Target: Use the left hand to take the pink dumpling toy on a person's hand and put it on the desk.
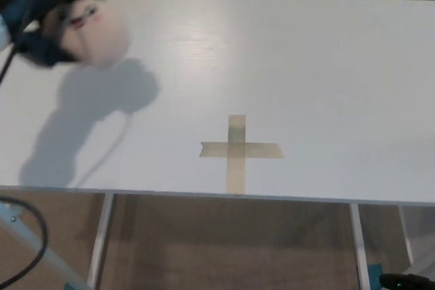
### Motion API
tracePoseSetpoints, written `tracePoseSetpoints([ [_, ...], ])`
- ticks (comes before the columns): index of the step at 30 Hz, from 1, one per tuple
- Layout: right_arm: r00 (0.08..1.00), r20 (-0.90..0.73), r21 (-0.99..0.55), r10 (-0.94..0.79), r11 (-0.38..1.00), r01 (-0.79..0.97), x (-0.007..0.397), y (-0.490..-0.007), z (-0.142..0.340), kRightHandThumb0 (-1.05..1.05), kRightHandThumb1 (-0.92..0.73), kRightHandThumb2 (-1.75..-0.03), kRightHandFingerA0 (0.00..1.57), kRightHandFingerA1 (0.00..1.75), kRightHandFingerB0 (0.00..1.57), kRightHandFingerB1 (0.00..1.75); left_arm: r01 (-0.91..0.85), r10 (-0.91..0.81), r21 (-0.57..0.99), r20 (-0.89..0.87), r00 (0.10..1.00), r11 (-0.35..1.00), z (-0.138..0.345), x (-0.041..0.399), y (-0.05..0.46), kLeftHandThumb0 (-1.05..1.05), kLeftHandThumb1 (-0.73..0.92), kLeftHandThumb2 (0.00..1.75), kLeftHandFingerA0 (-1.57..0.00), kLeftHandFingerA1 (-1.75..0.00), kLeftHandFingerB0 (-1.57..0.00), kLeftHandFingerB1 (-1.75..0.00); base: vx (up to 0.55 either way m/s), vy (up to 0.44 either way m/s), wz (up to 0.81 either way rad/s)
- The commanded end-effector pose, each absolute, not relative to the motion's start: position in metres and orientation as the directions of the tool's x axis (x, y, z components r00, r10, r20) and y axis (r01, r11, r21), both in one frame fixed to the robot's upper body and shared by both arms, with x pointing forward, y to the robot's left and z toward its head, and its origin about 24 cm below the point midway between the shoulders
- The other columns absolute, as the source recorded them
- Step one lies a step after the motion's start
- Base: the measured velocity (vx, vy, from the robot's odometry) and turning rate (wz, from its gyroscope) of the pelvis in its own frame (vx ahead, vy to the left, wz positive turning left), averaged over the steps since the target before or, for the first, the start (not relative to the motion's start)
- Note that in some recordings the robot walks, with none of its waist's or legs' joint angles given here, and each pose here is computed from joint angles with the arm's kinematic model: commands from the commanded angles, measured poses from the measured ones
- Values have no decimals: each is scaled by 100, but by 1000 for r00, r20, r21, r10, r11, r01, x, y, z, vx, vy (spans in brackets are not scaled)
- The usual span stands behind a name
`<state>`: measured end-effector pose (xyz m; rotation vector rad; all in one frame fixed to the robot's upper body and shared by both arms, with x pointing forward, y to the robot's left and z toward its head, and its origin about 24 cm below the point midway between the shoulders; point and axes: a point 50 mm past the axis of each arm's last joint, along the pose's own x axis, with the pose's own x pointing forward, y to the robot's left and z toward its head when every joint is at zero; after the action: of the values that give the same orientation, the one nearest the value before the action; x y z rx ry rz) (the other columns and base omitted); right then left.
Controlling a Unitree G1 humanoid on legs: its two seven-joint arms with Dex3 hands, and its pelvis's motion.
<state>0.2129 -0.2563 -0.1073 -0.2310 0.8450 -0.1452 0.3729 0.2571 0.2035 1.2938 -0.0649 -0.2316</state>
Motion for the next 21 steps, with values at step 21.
tracePoseSetpoints([
  [21, 640, -736, -250, -219, 967, 44, 210, -257, -109, -23, -68, -60, 53, 42, 48, 41, 276, -173, 951, -251, 952, 138, 133, 365, 262, -24, 78, 63, -92, -80, -50, -39, 0, 0, 0],
])
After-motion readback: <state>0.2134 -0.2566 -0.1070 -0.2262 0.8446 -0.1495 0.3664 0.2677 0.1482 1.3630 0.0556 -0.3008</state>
